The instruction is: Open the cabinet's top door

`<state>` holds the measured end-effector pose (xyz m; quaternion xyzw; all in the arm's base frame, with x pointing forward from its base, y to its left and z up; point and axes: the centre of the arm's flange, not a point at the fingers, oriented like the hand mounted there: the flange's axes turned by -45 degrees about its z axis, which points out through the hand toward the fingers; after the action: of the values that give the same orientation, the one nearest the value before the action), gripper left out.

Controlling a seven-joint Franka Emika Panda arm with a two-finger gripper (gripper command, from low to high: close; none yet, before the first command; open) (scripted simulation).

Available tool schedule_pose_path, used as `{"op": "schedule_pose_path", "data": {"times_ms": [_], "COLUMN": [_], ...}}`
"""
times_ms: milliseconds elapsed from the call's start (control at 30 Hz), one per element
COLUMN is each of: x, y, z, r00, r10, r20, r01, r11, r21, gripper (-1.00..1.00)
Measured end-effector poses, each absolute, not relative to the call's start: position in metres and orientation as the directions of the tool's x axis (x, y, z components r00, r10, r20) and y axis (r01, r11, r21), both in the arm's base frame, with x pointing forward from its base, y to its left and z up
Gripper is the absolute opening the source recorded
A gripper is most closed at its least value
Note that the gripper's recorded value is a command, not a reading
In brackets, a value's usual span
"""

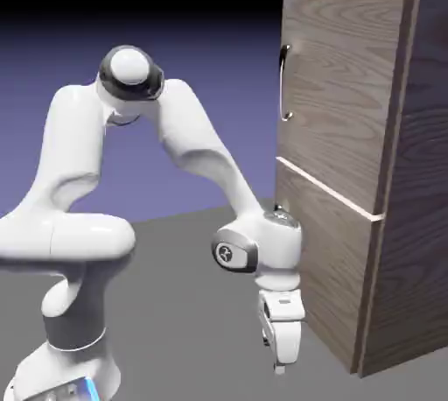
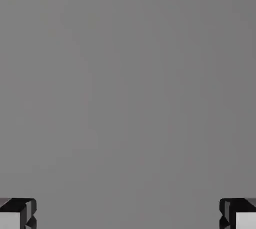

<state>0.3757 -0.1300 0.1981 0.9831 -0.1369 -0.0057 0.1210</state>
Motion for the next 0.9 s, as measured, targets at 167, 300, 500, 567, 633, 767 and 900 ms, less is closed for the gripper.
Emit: {"op": "schedule_pose_path", "data": {"times_ms": [167, 300, 500, 567, 633, 767, 900], "x": [0.393, 0.407, 0.415, 0.411, 0.402, 0.365, 0.349], "y": [-0.123, -0.100, -0.032, -0.002, 0.031, 0.103, 0.110], "z": [0.252, 0.308, 0.403, 0.436, 0.469, 0.533, 0.552], "r00": [0.951, 0.915, 0.772, 0.694, 0.599, 0.364, 0.192], "r10": [-0.235, -0.156, 0.025, 0.092, 0.156, 0.265, 0.159], "r20": [0.201, 0.373, 0.635, 0.714, 0.785, 0.893, 0.968], "r01": [-0.288, -0.284, -0.220, -0.179, -0.126, 0.015, -0.022], "r11": [-0.910, -0.905, -0.927, -0.939, -0.950, -0.960, -0.986], "r21": [0.300, 0.317, 0.304, 0.294, 0.286, 0.279, 0.166], "gripper": [0.00, 0.00, 0.00, 0.00, 0.00, 0.00, 0.00]}}
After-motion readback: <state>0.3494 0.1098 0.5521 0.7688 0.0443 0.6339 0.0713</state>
